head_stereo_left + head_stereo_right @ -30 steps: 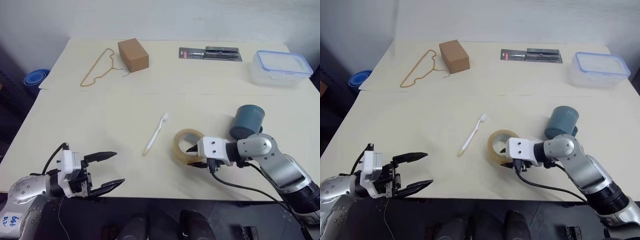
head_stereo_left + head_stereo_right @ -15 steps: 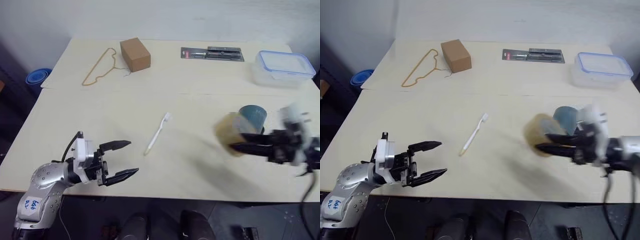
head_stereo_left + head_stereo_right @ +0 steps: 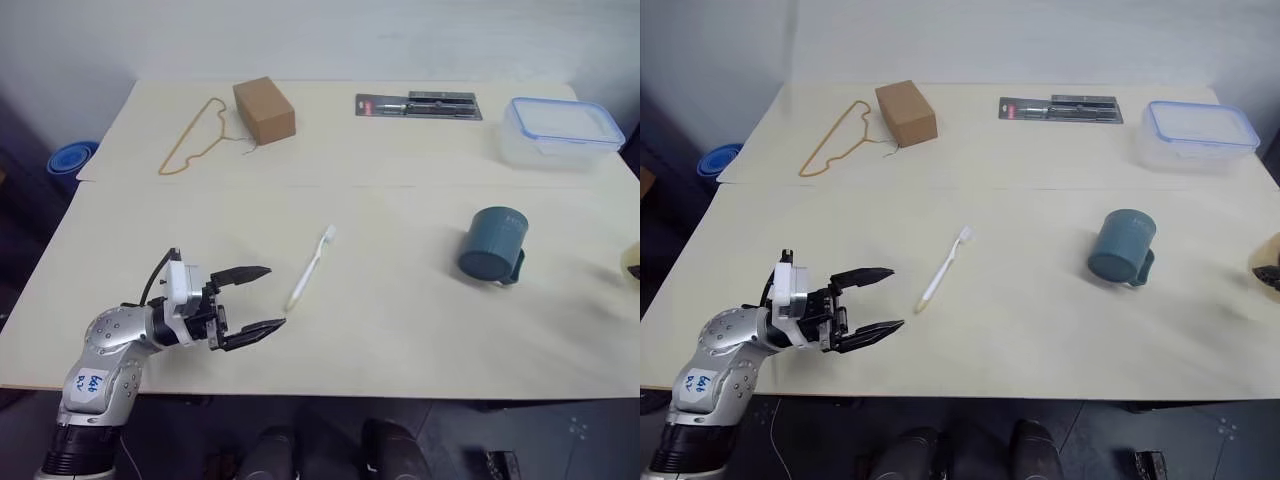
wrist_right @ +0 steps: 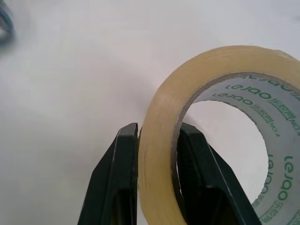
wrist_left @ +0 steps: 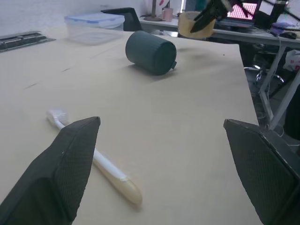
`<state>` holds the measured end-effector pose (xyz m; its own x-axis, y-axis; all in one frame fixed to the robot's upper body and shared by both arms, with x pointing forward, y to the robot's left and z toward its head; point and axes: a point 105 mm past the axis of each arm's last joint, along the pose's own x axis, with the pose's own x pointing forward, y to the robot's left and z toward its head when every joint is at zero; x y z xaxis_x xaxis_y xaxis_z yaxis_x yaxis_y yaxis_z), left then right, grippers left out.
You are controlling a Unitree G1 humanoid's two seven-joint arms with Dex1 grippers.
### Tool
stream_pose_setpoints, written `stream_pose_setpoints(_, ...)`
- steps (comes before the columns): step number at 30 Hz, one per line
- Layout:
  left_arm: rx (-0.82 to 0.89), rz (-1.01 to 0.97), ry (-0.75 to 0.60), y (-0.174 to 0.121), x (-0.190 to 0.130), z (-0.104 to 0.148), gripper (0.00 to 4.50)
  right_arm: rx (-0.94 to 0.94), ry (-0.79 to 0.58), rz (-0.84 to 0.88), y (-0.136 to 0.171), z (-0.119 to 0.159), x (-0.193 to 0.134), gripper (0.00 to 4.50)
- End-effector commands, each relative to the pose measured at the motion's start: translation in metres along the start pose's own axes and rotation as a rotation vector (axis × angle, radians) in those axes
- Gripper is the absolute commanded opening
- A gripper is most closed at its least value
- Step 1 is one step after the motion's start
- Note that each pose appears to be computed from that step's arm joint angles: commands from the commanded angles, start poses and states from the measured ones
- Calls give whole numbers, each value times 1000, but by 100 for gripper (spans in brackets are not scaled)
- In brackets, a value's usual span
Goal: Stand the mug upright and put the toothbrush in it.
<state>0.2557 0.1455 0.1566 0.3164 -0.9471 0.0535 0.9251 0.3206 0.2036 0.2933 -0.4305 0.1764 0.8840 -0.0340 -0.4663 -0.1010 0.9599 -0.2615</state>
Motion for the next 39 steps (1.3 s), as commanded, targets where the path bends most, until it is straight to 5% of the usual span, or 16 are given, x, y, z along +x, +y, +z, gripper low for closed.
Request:
stream_pose_setpoints(1, 35, -25, -17, -1, 3, 7, 450, 16, -68, 0, -7, 9, 5, 114)
stream_pose_setpoints(8, 41, -24, 2, 2, 3, 6, 450, -38, -75, 27, -14, -9, -2, 333)
stream_pose_setpoints(12, 46, 61, 31, 13, -11, 2, 450, -211, -339, 126, 1, 20, -33, 446)
stream_pose_setpoints(16, 32, 107, 78, 14, -29, -6, 450, -317, -494, 272, 40, 24, -58, 446)
stream_pose_setpoints(21, 22, 167, 133, 18, -55, -11, 450, -230, -578, 441, 99, 9, -73, 446)
stream_pose_setpoints(26, 14, 182, 141, 15, -58, -14, 450, -177, -539, 443, 129, -28, -71, 446)
stream_pose_setpoints(30, 22, 180, 133, 14, -54, -11, 450, -137, -573, 385, 128, -19, -64, 446)
stream_pose_setpoints(33, 35, 182, 123, 15, -50, -8, 450, -86, -534, 343, 117, -11, -54, 446)
stream_pose_setpoints(39, 40, 135, 69, 11, -30, 4, 450, 197, -144, 285, 91, -10, -8, 446)
